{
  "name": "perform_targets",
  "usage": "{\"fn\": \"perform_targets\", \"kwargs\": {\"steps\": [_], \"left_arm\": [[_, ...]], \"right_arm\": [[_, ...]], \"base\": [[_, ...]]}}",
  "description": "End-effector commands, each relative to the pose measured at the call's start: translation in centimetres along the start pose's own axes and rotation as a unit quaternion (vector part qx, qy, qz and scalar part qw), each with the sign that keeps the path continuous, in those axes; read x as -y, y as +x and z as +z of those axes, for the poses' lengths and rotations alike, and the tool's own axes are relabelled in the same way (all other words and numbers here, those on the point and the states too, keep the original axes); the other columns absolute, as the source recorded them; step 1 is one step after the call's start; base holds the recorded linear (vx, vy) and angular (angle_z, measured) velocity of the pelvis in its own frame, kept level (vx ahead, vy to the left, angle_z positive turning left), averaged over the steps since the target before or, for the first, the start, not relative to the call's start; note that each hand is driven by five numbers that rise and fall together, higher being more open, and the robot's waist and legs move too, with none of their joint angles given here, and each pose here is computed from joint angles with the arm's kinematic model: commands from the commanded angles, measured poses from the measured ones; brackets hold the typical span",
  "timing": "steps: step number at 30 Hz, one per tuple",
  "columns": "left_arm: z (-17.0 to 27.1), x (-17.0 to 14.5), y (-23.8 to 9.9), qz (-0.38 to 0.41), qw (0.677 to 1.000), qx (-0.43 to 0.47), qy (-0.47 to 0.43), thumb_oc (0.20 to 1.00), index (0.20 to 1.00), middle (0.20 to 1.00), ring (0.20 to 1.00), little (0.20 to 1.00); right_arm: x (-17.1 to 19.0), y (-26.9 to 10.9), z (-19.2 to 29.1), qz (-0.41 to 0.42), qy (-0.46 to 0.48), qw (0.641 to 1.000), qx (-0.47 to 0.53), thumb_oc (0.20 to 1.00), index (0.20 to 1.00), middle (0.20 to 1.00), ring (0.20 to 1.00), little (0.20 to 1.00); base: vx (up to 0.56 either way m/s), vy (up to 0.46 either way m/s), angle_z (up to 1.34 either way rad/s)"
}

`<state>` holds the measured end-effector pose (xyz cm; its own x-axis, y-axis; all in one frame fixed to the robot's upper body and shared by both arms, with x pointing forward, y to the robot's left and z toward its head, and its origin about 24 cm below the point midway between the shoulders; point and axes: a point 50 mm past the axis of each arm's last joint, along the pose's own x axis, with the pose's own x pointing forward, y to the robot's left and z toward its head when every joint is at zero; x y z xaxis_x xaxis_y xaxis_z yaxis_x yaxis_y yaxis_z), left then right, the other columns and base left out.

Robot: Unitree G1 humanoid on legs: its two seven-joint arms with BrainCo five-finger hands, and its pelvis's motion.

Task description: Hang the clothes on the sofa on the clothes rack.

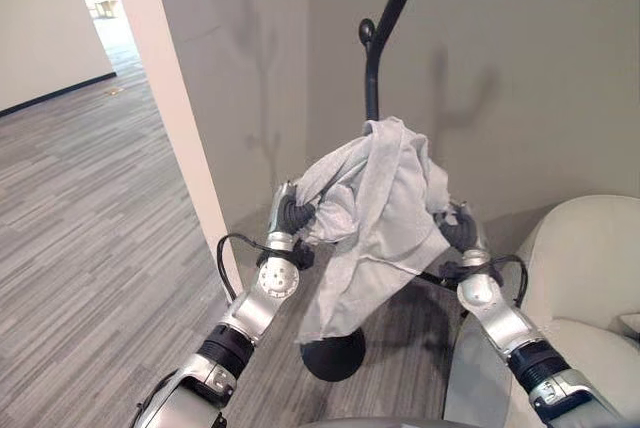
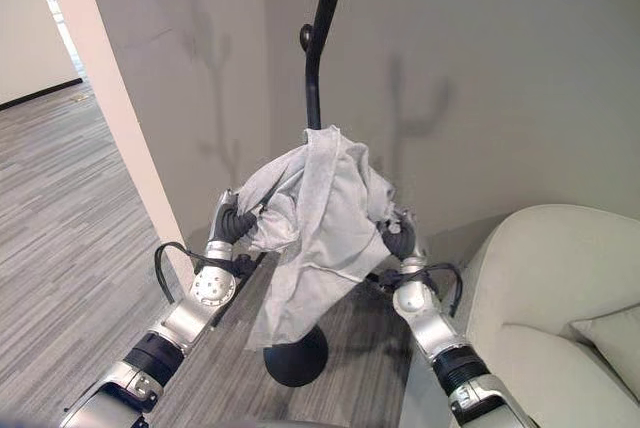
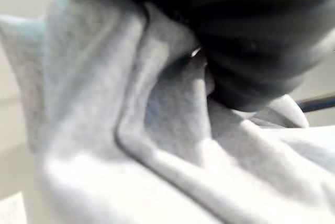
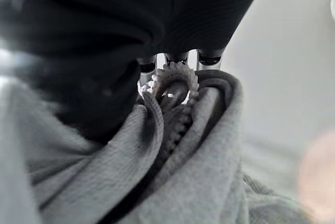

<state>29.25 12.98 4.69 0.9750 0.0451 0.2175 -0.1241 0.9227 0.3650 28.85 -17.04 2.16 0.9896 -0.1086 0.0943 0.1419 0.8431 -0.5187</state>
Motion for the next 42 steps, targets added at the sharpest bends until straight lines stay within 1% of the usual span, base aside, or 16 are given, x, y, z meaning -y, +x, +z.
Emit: {"fn": "perform_targets", "kwargs": {"steps": [1,2,3,4,5,10,19,22,24,25,29,34,35,39,40,42], "left_arm": [[-1.6,-0.1,-0.7,0.006,0.997,-0.055,-0.059,0.2,0.2,0.2,0.2,0.2],[-1.7,0.3,-0.9,0.009,0.993,-0.068,-0.097,0.2,0.2,0.2,0.2,0.2],[-1.9,1.0,-1.5,0.008,0.98,-0.097,-0.173,0.479,0.479,0.479,0.479,0.479],[-2.0,1.0,-1.5,0.008,0.98,-0.097,-0.173,0.834,0.834,0.834,0.834,0.834],[-2.1,1.1,-1.8,0.012,0.964,-0.12,-0.236,1.0,1.0,1.0,1.0,1.0],[-4.3,-0.4,-2.8,0.059,0.943,-0.17,-0.279,1.0,1.0,1.0,1.0,1.0],[-7.1,-4.2,-4.0,0.153,0.929,-0.208,-0.265,1.0,1.0,1.0,1.0,1.0],[-8.4,-5.2,-5.0,0.173,0.922,-0.232,-0.259,1.0,1.0,1.0,1.0,1.0],[-10.9,-6.3,-8.2,0.182,0.904,-0.283,-0.265,1.0,1.0,1.0,1.0,1.0],[-10.9,-6.3,-8.2,0.182,0.904,-0.283,-0.265,1.0,1.0,1.0,1.0,1.0],[-13.8,-7.5,-12.3,0.2,0.878,-0.354,-0.251,1.0,1.0,1.0,1.0,1.0],[-15.5,-8.2,-15.0,0.234,0.848,-0.399,-0.257,1.0,1.0,1.0,1.0,1.0],[-16.5,-9.0,-17.2,0.272,0.82,-0.426,-0.267,1.0,1.0,1.0,1.0,1.0],[-17.3,-9.8,-19.2,0.302,0.797,-0.448,-0.269,1.0,1.0,1.0,1.0,1.0],[-17.6,-10.0,-19.8,0.313,0.787,-0.457,-0.272,1.0,1.0,1.0,1.0,1.0],[-18.4,-9.9,-22.3,0.341,0.745,-0.494,-0.291,1.0,1.0,1.0,1.0,1.0]], "right_arm": [[-0.1,0.0,1.6,0.009,0.082,0.996,0.029,0.2,0.2,0.2,0.2,0.2],[-0.6,-0.1,2.1,0.019,0.109,0.993,0.032,0.2,0.2,0.2,0.2,0.2],[-1.9,-0.7,2.9,0.043,0.169,0.984,0.031,0.755,0.755,0.755,0.755,0.755],[-1.9,-0.7,2.9,0.044,0.169,0.984,0.03,0.912,0.912,0.912,0.912,0.912],[-2.7,-1.2,3.4,0.064,0.22,0.973,0.024,1.0,1.0,1.0,1.0,1.0],[-2.7,-2.1,3.2,0.082,0.272,0.959,0.01,1.0,1.0,1.0,1.0,1.0],[0.1,-2.5,1.4,0.048,0.225,0.973,0.005,1.0,1.0,1.0,1.0,1.0],[1.2,-2.7,0.9,0.033,0.219,0.975,0.003,1.0,1.0,1.0,1.0,1.0],[2.7,-3.5,0.2,0.03,0.248,0.968,0.003,1.0,1.0,1.0,1.0,1.0],[2.7,-3.5,0.1,0.03,0.248,0.968,0.003,1.0,1.0,1.0,1.0,1.0],[5.2,-4.7,-0.5,0.032,0.333,0.942,0.019,1.0,1.0,1.0,1.0,1.0],[7.3,-5.2,-0.8,0.024,0.37,0.928,0.035,1.0,1.0,1.0,1.0,1.0],[8.7,-6.0,-1.6,0.011,0.396,0.917,0.038,1.0,1.0,1.0,1.0,1.0],[9.4,-7.2,-3.2,-0.016,0.433,0.901,0.02,1.0,1.0,1.0,1.0,1.0],[9.1,-7.6,-4.0,-0.032,0.456,0.889,0.005,1.0,1.0,1.0,1.0,1.0],[6.9,-9.4,-7.5,-0.1,0.553,0.825,-0.067,1.0,1.0,1.0,1.0,1.0]], "base": [[0.0,0.0,0.0],[0.0,0.0,0.0],[0.0,0.0,0.0],[0.0,0.0,0.0],[0.0,0.0,0.0],[0.0,0.0,0.0],[-0.01,0.003,0.01],[-0.02,0.015,-0.08],[-0.02,0.028,-0.1],[-0.02,0.022,-0.12],[-0.03,0.01,-0.08],[-0.02,0.002,-0.09],[-0.02,0.001,-0.08],[0.0,-0.015,-0.1],[0.0,-0.013,-0.12],[0.01,-0.01,-0.06]]}}
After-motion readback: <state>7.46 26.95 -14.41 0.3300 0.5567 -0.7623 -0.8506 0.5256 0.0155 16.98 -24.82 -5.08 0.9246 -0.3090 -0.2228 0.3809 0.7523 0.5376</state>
